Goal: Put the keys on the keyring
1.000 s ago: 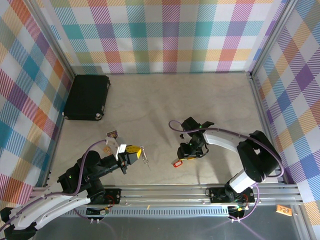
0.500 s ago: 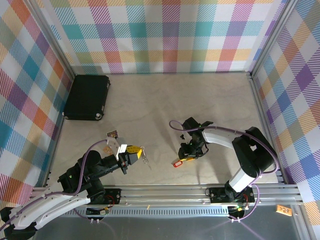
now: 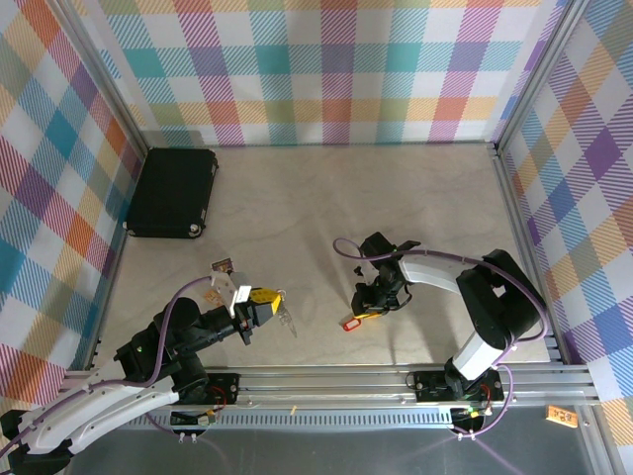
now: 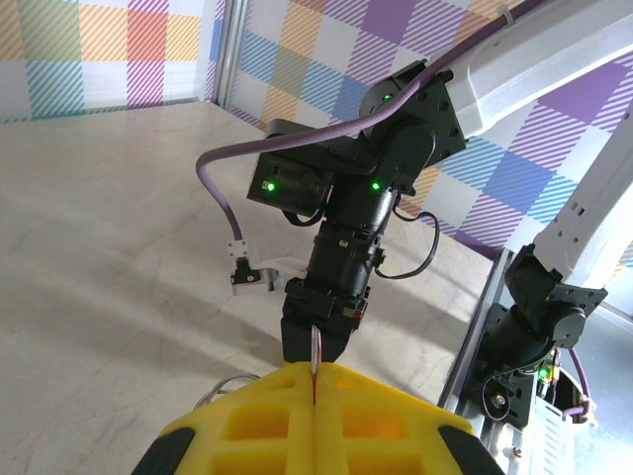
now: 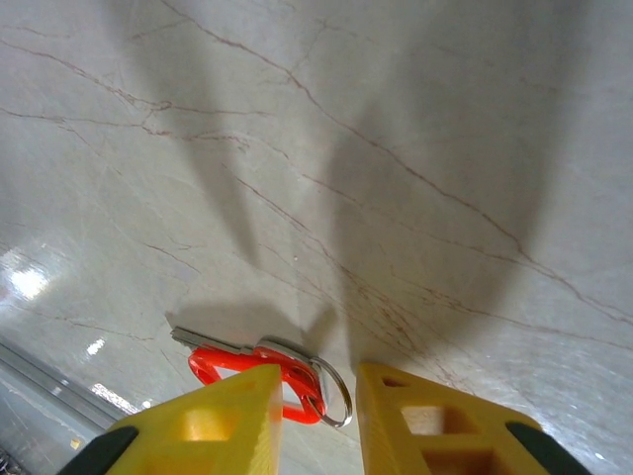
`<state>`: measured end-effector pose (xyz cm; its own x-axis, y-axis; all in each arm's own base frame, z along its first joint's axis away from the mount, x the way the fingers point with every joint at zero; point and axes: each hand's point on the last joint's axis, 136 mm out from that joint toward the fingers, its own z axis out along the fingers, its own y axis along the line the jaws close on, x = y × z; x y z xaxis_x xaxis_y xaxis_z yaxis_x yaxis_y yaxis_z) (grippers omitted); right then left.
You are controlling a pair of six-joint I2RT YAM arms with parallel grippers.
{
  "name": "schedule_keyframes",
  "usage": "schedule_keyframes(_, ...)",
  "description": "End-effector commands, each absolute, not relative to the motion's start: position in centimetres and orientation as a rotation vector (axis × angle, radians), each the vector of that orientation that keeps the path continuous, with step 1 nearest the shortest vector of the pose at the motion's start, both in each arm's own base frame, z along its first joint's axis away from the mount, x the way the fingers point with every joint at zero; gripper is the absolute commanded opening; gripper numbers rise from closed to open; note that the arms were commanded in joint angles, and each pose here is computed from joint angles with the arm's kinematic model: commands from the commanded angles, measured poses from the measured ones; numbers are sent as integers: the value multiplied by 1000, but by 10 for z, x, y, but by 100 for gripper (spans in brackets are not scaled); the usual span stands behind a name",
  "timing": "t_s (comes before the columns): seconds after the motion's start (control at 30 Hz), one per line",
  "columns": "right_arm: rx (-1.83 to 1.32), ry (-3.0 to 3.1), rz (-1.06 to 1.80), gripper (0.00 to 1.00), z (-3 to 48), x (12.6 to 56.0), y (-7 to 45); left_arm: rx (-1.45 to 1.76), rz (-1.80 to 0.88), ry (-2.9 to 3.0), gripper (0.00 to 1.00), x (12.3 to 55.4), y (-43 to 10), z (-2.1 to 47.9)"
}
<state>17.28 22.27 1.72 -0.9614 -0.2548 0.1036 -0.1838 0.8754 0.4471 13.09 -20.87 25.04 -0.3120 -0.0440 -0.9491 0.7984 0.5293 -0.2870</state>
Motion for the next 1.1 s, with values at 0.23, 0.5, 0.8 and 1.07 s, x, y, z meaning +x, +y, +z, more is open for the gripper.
schedule_keyframes(0.23,370,-2858,-698,20,11,166,225,657,-998,1623,0,128,-213,262)
schedule_keyframes(0.5,380,-2876,-712,15,17,168,226,653,-995,1623,0,129,-212,262)
schedule_keyframes(0.8,402,-2892,-728,9,22,169,226,654,-995,1625,0,128,-213,263)
schedule_keyframes(1.07,441,-2921,-750,5,30,171,226,651,-996,1623,0,128,-212,265)
